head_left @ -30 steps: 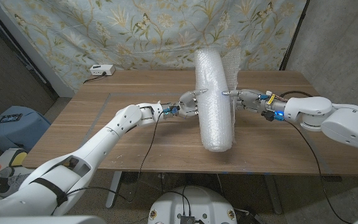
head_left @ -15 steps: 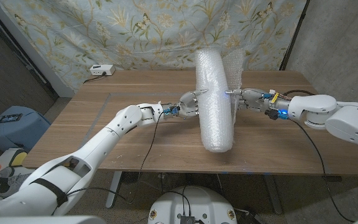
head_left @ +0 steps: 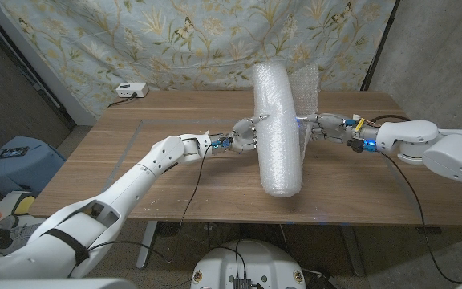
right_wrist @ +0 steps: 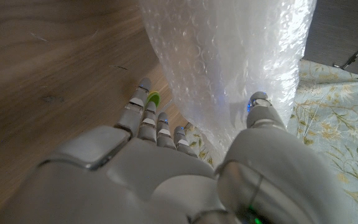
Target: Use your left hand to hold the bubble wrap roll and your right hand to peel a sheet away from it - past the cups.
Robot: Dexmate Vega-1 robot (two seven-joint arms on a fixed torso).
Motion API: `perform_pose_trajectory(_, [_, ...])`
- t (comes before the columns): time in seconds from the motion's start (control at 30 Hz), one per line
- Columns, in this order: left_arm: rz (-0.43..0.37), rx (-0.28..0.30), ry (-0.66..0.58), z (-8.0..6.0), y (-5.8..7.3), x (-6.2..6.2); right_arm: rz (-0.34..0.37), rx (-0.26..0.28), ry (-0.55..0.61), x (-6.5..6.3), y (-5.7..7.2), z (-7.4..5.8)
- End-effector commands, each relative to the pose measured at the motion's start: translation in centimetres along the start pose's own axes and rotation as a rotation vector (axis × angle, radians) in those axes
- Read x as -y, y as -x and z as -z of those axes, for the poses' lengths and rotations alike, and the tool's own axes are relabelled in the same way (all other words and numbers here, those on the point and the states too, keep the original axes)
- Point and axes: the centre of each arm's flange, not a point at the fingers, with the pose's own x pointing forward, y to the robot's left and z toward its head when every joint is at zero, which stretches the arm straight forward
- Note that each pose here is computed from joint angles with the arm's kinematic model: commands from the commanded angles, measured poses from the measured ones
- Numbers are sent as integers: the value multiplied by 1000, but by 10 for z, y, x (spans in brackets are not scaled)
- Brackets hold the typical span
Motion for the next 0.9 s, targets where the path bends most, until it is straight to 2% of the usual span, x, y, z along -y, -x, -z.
perform_pose_trajectory(0.03, [26, 2, -3, -1, -2, 0, 34, -13, 4, 12, -3, 9])
perform_pose_trajectory(0.47, [30, 3, 6, 0, -6, -1, 46, -34, 10, 7, -6, 6])
perform_pose_trajectory(0.9, [33, 17, 24, 2, -10, -3, 116, -81, 41, 2, -9, -5])
